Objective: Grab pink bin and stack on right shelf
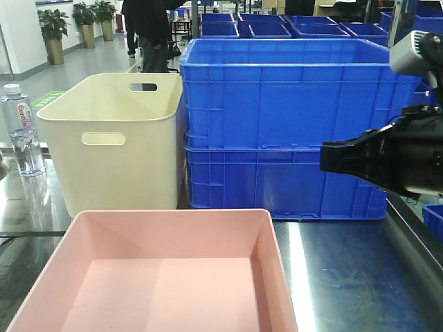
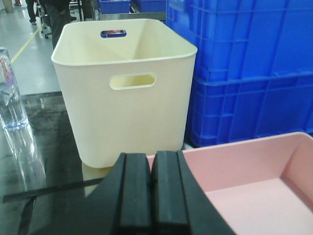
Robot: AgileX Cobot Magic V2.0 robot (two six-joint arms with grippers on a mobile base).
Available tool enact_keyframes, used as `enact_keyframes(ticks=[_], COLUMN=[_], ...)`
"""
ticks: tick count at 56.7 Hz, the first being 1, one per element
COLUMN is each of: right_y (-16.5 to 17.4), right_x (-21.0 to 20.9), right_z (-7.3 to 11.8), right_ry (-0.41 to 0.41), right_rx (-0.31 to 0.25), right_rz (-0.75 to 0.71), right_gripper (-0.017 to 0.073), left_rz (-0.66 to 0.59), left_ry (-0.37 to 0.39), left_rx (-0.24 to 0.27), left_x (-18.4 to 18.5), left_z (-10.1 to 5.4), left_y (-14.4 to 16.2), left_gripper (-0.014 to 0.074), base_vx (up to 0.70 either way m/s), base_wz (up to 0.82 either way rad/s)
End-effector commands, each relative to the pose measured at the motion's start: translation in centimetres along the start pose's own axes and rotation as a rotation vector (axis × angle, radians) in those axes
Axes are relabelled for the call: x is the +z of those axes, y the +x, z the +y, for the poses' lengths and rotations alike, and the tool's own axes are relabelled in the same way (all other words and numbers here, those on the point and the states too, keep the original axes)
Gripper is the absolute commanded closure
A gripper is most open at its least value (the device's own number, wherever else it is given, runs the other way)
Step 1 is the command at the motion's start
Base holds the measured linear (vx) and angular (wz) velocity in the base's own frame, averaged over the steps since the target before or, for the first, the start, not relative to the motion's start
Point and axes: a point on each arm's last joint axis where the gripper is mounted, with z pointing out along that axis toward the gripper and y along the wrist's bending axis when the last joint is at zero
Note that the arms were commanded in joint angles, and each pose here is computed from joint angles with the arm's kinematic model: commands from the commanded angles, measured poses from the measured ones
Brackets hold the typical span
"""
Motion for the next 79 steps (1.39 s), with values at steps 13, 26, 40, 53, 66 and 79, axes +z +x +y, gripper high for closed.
enact_keyframes(ticks=[13, 26, 40, 53, 66, 79], right_y=[-1.8, -1.8, -1.8, -1.8, -1.8, -1.8], right_x=[-1.2, -1.2, -1.2, -1.2, -1.2, -1.2], right_z=[0.1, 0.1, 0.1, 0.1, 0.1, 0.1], right_ry=[-0.006, -0.006, -0.006, -0.005, -0.005, -0.006], right_rx=[-0.016, -0.016, -0.016, -0.016, -0.016, -0.016], right_rz=[-0.131, -0.131, -0.129, -0.126, -0.127, -0.128], right_gripper=[0.0572, 0.0572, 0.0572, 0.0572, 0.0572, 0.0572], left_rz=[-0.029, -0.038, -0.169, -0.302, -0.262, -0.108], left_ry=[0.002, -0.004, -0.083, -0.151, -0.199, -0.210], left_rx=[-0.008, 0.012, -0.007, -0.040, -0.049, -0.066], left_x=[-0.6, -0.9, -4.6, -6.8, -7.6, -7.1], left_z=[0.0, 0.1, 1.2, 1.6, 1.7, 1.9], left_y=[-0.4, -0.3, 5.6, 14.7, 20.9, 22.0], left_gripper=[0.0603, 0.0601, 0.0601, 0.0601, 0.0601, 0.0601], base_vx=[0.00, 0.00, 0.00, 0.00, 0.00, 0.00], base_wz=[0.00, 0.00, 0.00, 0.00, 0.00, 0.00])
